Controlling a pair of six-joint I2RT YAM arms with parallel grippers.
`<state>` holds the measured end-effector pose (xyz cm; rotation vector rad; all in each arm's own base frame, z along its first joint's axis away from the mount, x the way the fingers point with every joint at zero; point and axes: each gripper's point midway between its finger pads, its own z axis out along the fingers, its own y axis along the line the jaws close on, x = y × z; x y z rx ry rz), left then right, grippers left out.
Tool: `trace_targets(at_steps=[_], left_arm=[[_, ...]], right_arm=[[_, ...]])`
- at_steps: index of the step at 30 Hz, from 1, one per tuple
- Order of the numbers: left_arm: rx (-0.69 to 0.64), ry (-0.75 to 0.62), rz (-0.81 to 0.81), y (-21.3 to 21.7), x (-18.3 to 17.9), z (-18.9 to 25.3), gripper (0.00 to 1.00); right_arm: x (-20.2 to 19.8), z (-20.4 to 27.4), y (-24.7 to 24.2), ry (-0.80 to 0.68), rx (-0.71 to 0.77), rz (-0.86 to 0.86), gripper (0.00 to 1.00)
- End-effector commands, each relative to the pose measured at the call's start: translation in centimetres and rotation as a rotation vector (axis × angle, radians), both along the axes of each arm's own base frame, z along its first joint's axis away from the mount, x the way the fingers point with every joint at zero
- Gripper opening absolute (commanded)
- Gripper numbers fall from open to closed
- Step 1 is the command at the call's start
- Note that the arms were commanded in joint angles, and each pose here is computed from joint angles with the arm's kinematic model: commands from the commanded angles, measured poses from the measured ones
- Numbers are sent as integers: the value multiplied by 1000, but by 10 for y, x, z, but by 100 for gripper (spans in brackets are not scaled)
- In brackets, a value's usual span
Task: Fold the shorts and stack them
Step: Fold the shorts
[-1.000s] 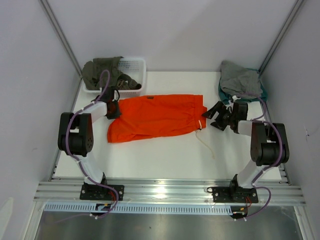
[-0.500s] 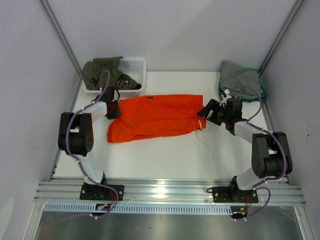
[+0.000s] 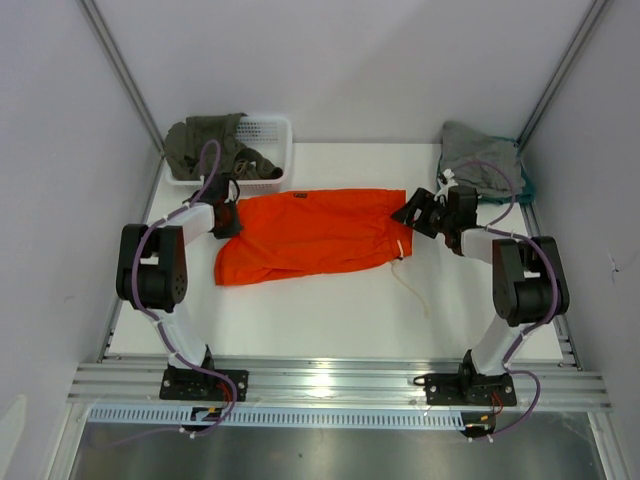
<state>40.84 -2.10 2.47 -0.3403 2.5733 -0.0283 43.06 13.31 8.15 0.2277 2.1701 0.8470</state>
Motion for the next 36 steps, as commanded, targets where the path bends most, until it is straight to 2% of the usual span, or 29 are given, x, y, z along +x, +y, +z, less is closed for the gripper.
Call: trace_targets(at_steps=[1, 7, 12, 13, 14, 17, 24, 27, 30, 34, 36], left_arm=[[20, -35, -6, 4, 13, 10, 0], [15, -30, -10, 3, 14, 8, 0], [8, -28, -14, 1, 15, 7, 0], [9, -24, -14, 1, 14, 6, 0], [8, -27, -14, 1, 14, 7, 0], [8, -27, -13, 1, 15, 6, 0], [0, -25, -17, 0, 14, 6, 0], [1, -26, -17, 0, 14, 6, 0], [2, -23, -16, 0, 14, 5, 0], [6, -24, -13, 1, 14, 6, 0], [9, -21, -12, 2, 13, 5, 0]], right_arm=[[20, 15, 8, -82, 33, 34, 79], [12, 0, 8, -34, 118, 53, 78], [-5, -2, 13, 4, 207, 99, 68], [-7, -1, 14, 7, 208, 105, 65], [-12, 0, 14, 9, 211, 108, 57], [-22, 1, 17, 28, 225, 123, 43], [-43, -17, 26, 143, 270, 163, 40], [-55, -24, 28, 198, 288, 178, 47], [-64, -20, 32, 215, 311, 205, 49], [-75, -11, 33, 220, 321, 218, 14], [-78, 2, 35, 197, 317, 226, 10]])
